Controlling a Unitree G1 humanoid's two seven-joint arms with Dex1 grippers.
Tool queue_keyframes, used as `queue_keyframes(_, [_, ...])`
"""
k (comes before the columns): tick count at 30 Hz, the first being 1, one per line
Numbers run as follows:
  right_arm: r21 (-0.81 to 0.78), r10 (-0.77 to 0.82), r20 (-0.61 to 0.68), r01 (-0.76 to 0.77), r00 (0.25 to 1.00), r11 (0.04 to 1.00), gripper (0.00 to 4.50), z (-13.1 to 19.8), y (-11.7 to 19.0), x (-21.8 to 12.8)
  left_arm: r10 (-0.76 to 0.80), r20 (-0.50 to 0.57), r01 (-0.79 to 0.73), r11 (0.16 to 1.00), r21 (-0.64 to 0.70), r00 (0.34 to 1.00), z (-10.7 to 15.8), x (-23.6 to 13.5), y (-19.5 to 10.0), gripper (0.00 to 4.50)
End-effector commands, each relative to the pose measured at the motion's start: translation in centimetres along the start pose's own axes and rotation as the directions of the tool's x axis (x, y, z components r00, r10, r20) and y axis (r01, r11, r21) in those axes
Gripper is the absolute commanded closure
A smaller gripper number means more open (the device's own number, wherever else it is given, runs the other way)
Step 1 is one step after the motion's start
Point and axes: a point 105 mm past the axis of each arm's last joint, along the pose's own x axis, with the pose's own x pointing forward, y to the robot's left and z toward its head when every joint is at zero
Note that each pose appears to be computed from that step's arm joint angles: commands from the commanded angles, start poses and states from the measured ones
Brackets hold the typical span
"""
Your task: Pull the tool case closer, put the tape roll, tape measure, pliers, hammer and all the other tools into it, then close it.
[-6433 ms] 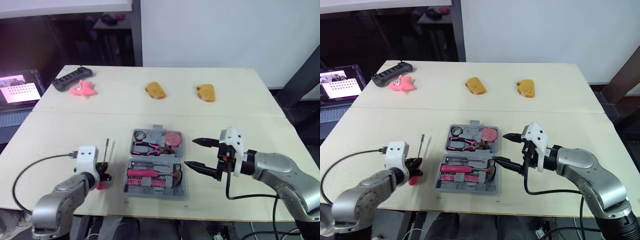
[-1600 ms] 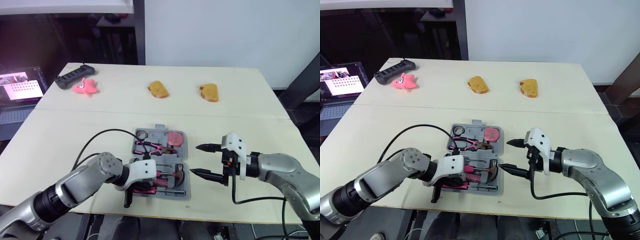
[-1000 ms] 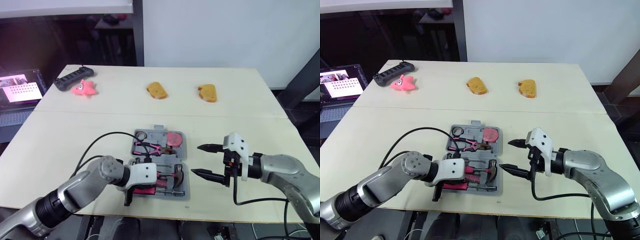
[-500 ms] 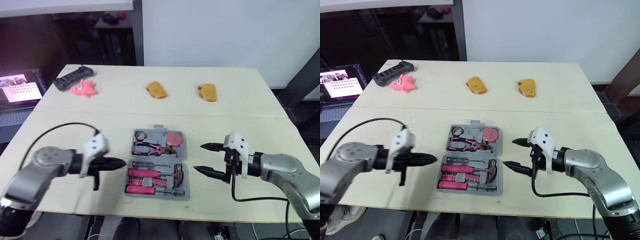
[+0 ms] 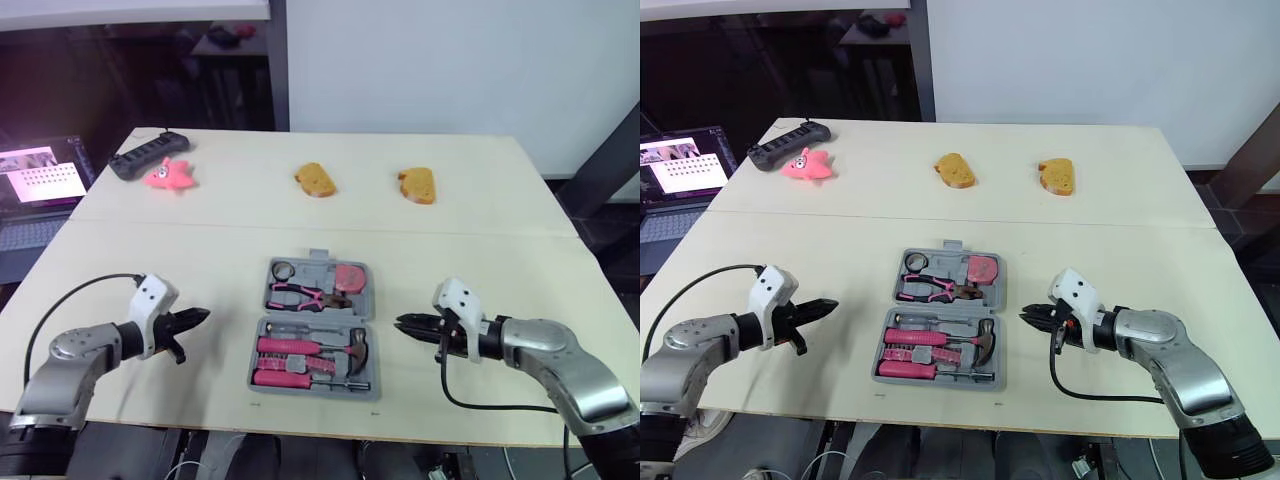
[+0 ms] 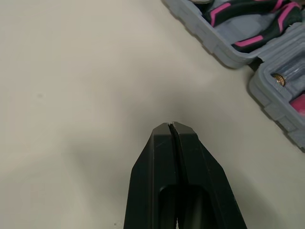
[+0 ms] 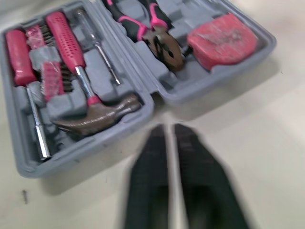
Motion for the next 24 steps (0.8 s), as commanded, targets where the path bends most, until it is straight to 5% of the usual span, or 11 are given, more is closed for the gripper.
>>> queue_keyframes(1, [-0.021,-0.003,-0.016,0.003,1.000,1.000,4.45,0.2,0.0,1.0,-0.044,0.031,0.042,0.997,0.071,0.999,1.3,1.0,-0.8,4.50])
queue_keyframes(11, [-0.026,-0.017,-0.157,0.013,0.988,1.000,4.45,-1.3,0.4,5.7,-0.209,-0.144,0.237,0.945,0.224,0.967,-0.3,6.8,-3.9,4.50])
queue_keyframes(24, [-0.059,0.138,-0.138,-0.147,0.981,0.987,4.45,0.3,4.7,8.7,-0.408,-0.195,0.448,0.855,0.261,0.892,-0.5,8.4,-8.9,4.50])
